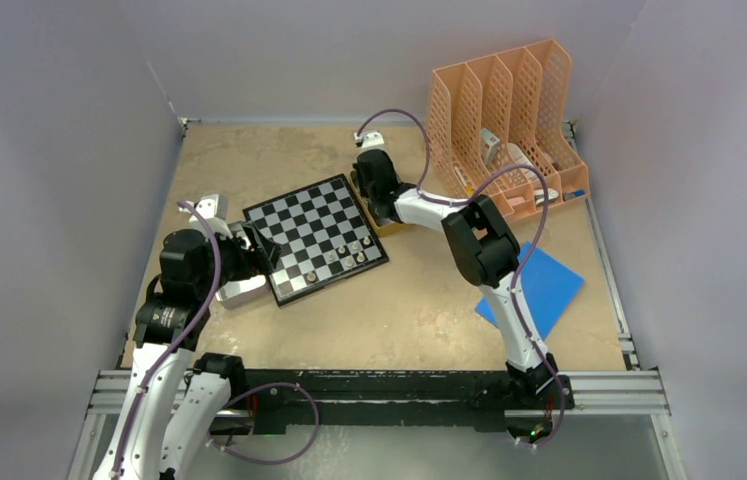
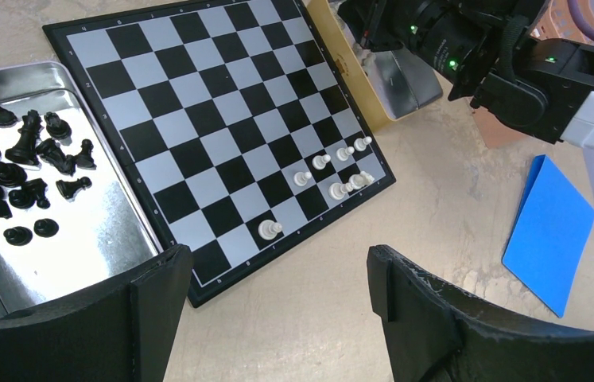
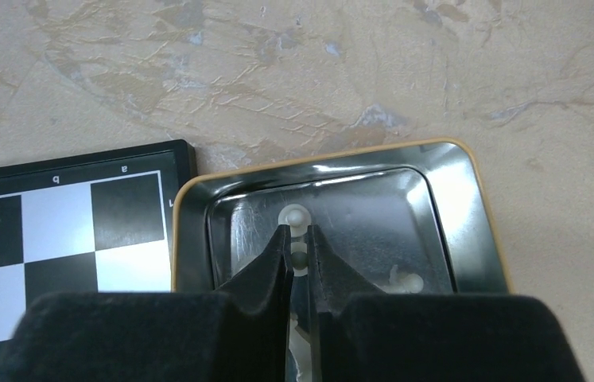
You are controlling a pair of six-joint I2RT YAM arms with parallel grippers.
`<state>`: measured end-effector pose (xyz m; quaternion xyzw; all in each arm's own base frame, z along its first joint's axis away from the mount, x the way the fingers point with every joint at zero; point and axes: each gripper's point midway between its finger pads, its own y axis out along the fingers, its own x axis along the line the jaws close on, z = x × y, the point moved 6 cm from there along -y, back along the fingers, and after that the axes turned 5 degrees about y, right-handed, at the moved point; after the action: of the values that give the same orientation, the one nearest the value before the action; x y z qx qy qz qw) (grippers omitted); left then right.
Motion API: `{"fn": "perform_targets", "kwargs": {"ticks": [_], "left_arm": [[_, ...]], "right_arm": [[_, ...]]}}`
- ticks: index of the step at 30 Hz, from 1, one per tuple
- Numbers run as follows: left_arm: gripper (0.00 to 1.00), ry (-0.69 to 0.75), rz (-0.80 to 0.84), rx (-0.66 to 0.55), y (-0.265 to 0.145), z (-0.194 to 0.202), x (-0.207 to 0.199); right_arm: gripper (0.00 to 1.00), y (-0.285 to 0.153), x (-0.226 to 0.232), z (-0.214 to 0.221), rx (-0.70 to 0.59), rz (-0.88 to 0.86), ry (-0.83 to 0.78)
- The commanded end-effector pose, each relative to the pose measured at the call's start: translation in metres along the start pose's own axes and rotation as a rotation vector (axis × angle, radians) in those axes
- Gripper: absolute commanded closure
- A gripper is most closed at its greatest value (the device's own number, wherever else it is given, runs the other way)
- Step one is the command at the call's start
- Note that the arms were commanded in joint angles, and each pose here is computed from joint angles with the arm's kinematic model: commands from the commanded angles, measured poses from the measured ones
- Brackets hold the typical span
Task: Set up the chess pieces on the board
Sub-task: Pick up the chess piece from the storage box, then place the chess piece on the chessboard.
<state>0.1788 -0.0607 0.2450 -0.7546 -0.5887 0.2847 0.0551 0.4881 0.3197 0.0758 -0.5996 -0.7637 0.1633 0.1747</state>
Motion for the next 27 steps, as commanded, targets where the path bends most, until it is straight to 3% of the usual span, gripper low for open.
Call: {"fn": "perform_targets", "kwargs": {"ticks": [1, 12, 27], "left_arm": [[0.19, 0.01, 0.022, -0.041, -0.002, -0.01, -0.005], [0.19, 0.007, 0.018, -0.044, -0.002, -0.01, -0.004], [0.19, 0.005, 0.009, -0.052, -0.003, -0.011, -0.004]], "right_arm": [[0.92, -0.035, -0.003, -0.064, -0.125, 0.011, 0.036], [0.92, -0.071, -0.01, -0.083, -0.154, 0.009, 0.074], [0.91, -0.149, 0.024, -0.111, -0.198, -0.193, 0.111]]}}
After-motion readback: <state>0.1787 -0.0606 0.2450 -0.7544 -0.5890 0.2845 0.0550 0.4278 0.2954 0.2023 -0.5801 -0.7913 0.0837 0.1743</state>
